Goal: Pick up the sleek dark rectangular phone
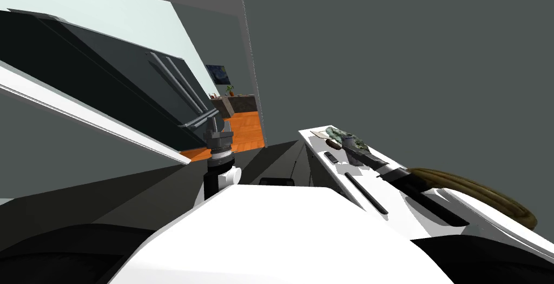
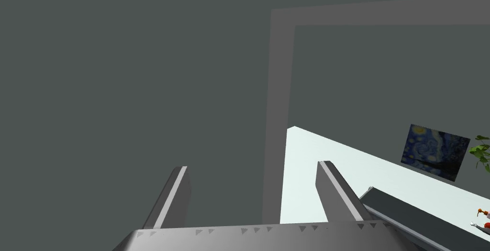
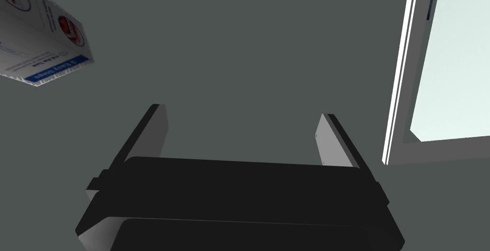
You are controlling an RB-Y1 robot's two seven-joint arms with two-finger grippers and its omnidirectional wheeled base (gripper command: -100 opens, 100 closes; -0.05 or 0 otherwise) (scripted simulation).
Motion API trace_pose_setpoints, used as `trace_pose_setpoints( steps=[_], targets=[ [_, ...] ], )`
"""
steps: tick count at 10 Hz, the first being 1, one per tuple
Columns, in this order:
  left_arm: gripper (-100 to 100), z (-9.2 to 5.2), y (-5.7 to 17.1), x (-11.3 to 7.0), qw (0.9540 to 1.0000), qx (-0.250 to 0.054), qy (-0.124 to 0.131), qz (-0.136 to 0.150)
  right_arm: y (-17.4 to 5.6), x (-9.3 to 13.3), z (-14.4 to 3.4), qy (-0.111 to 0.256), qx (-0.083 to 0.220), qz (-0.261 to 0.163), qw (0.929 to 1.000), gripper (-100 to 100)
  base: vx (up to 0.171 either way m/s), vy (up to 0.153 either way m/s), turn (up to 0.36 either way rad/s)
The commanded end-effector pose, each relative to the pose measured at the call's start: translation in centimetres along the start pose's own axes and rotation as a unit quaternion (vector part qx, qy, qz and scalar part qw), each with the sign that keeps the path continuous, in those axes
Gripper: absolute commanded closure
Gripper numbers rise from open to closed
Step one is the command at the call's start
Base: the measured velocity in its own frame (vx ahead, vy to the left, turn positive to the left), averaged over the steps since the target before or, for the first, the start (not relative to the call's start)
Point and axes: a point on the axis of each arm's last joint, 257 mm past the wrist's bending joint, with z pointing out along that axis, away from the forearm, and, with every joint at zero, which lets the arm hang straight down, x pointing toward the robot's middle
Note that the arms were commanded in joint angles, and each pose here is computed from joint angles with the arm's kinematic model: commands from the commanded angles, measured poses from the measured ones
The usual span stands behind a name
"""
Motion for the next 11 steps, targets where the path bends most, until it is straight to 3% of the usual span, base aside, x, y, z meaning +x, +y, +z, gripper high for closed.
trace_pose_setpoints(
  steps=[1,2,3,5,7,9,10,11],
  targets=[
    [0,0.0,0.0,0.0,1.0000,0.000,0.000,0.000,-1.4,1.2,-0.4,0.037,0.005,-0.020,0.9991,-100,0.085,0.065,0.087],
    [0,0.0,0.0,0.0,1.0000,0.000,0.000,0.000,-2.0,1.5,-0.7,0.039,0.013,-0.017,0.9990,-100,0.067,0.047,0.033],
    [0,0.0,0.0,0.0,1.0000,0.000,0.000,0.000,-3.1,2.7,-1.3,0.073,0.017,-0.032,0.9966,-100,0.097,0.055,0.073],
    [0,0.0,0.0,0.0,1.0000,0.000,0.000,0.000,-3.4,2.9,-1.5,0.075,0.021,-0.031,0.9965,-100,0.045,0.028,0.014],
    [0,0.0,0.0,0.0,1.0000,0.000,0.000,0.000,-5.2,5.8,-3.0,0.146,0.025,-0.058,0.9872,-100,0.095,0.063,0.100],
    [0,0.0,0.0,0.0,1.0000,0.000,0.000,0.000,-6.1,6.1,-3.5,0.150,0.036,-0.054,0.9866,-100,0.078,0.043,0.016],
    [0,0.0,0.0,0.0,1.0000,0.000,0.000,0.000,-6.9,7.7,-4.6,0.188,0.037,-0.066,0.9793,-100,0.042,0.041,0.083],
    [0,0.0,0.0,0.0,1.0000,0.000,0.000,0.000,-7.3,7.8,-4.9,0.189,0.042,-0.064,0.9789,-100,0.049,0.034,0.040]
  ],
)
